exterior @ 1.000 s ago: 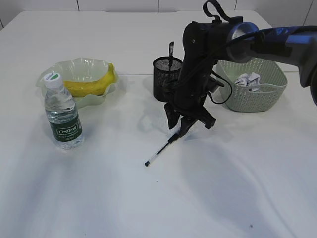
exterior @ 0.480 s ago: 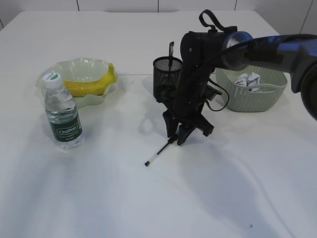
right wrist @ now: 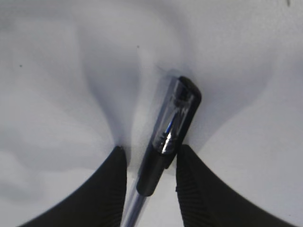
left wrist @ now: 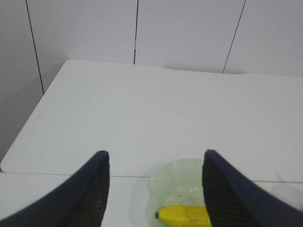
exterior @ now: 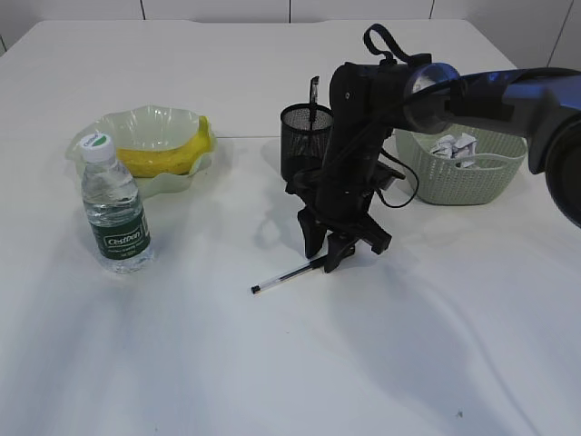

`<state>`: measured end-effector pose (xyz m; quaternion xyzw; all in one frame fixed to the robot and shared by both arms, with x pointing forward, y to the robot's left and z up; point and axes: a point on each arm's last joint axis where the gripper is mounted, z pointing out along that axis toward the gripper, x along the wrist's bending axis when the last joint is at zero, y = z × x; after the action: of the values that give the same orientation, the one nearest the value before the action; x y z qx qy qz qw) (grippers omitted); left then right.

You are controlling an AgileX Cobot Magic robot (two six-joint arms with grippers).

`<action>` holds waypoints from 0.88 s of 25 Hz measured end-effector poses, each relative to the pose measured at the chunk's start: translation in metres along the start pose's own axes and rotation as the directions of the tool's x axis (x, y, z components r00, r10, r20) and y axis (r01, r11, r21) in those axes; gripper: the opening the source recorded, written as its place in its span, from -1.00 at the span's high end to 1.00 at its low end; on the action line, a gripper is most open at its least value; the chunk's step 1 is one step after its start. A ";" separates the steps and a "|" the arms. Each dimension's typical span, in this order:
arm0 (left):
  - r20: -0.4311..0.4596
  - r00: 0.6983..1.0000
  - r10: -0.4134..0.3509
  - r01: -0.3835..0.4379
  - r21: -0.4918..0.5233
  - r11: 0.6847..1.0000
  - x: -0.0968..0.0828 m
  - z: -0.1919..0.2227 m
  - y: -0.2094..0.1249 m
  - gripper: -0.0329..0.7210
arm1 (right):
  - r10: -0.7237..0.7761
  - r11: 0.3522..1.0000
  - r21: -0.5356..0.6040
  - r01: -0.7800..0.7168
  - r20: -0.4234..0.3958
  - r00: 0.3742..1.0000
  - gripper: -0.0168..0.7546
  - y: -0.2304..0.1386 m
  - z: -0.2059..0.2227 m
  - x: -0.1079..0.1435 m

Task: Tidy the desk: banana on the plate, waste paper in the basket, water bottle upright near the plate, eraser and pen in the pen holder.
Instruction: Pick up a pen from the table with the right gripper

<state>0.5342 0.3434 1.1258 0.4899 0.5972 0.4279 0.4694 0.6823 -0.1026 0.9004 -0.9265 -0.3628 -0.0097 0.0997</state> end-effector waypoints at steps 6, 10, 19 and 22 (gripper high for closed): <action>0.000 1.000 0.000 0.000 0.000 1.000 0.000 0.000 0.000 -0.23 | -0.001 1.000 -0.001 0.001 -0.002 1.000 0.25 0.000 0.000 0.001; 0.000 1.000 0.000 0.000 0.000 1.000 0.000 0.000 0.000 -0.23 | -0.001 1.000 -0.001 0.001 -0.002 1.000 0.26 0.000 0.000 0.001; 0.003 1.000 -0.001 0.001 0.006 1.000 0.000 0.000 -0.002 -0.23 | -0.004 1.000 -0.003 0.004 0.000 1.000 0.28 0.000 -0.001 0.001; 0.003 1.000 -0.001 0.001 0.006 1.000 0.000 0.000 -0.002 -0.23 | -0.005 1.000 -0.003 0.005 -0.001 1.000 0.28 0.000 -0.001 0.001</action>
<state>0.5339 0.3430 1.1237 0.4916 0.5980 0.4253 0.4689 0.6832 -0.1023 0.9012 -0.9258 -0.3649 -0.0109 0.0983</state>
